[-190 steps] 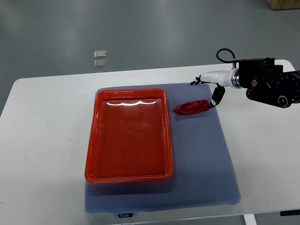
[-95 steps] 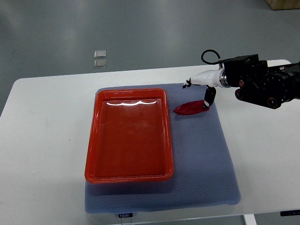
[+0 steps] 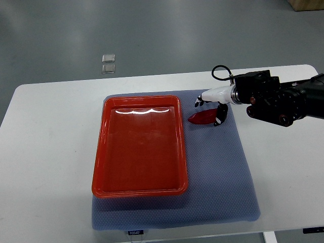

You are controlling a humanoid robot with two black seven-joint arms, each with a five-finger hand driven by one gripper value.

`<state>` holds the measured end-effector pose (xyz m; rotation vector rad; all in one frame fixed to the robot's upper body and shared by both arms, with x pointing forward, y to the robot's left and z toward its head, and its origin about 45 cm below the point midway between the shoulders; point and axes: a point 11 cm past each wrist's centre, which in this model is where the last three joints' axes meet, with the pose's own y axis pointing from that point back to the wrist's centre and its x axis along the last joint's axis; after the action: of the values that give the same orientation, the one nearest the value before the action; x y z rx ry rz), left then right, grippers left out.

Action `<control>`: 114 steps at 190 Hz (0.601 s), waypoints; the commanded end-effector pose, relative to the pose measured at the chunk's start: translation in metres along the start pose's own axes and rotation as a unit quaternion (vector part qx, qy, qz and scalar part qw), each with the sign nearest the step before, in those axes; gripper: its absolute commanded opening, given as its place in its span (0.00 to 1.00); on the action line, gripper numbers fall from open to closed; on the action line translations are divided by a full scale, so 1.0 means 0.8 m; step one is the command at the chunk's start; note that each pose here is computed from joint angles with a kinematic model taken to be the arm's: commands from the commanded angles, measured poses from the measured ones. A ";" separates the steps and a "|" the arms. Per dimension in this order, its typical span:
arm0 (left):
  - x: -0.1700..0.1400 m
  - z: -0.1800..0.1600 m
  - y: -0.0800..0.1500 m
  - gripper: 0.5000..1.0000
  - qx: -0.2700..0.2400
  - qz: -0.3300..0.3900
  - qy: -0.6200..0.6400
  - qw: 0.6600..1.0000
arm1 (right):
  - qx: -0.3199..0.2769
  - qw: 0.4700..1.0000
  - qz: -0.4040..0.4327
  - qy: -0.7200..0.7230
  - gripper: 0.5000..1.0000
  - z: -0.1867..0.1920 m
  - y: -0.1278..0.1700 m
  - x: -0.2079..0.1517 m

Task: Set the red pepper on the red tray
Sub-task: 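Lower the right hand and close its fingers around the red pepper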

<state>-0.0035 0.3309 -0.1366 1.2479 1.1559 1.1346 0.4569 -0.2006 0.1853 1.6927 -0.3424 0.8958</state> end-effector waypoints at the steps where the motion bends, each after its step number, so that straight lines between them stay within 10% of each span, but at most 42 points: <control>1: 0.000 0.000 0.000 1.00 0.000 0.001 0.000 1.000 | 0.000 1.000 0.000 0.001 0.56 0.000 0.000 0.000; 83: 0.000 0.000 0.000 1.00 0.000 0.000 0.000 1.000 | -0.001 1.000 -0.006 0.004 0.01 0.000 0.001 0.002; 114: 0.000 0.000 0.000 1.00 0.000 0.000 0.000 1.000 | -0.004 1.000 -0.001 0.003 0.00 0.004 0.005 0.009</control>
<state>-0.0034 0.3309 -0.1366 1.2474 1.1563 1.1353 0.4587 -0.2020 0.1893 1.6843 -0.3325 0.8947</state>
